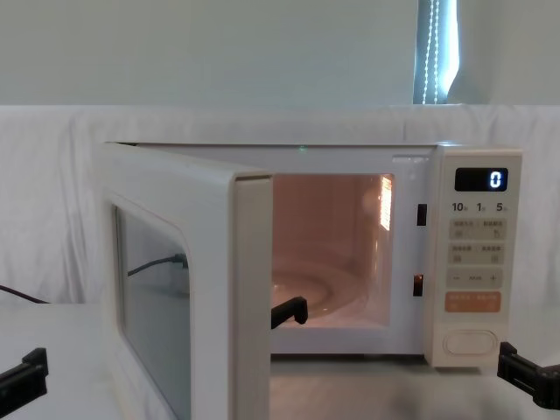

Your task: Press the button to open the microwave door with one hand; close the microwave door with the other hand.

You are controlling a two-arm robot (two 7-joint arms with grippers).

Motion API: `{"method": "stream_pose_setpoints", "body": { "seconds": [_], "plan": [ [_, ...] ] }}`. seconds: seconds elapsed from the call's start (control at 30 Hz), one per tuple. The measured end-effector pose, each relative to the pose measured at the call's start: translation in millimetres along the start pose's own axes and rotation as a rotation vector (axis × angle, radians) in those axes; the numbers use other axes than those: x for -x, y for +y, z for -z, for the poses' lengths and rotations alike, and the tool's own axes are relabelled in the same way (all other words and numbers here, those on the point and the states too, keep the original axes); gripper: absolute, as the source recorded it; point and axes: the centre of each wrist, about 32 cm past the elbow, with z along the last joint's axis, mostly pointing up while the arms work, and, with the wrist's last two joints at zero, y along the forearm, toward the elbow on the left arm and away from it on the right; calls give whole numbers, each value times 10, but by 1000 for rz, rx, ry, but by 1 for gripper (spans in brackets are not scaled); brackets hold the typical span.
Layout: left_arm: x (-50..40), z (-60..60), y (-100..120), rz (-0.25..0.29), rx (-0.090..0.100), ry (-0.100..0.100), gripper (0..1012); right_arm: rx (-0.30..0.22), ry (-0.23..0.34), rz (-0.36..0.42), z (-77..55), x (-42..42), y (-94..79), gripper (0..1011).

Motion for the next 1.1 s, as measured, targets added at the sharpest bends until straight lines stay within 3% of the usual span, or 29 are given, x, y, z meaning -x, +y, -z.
{"method": "stream_pose_setpoints", "body": {
  "seconds": [1.1],
  "plan": [
    [0,0,0,0,0,0,1001,0,0,0,0,0,0,1002]
  ]
}}
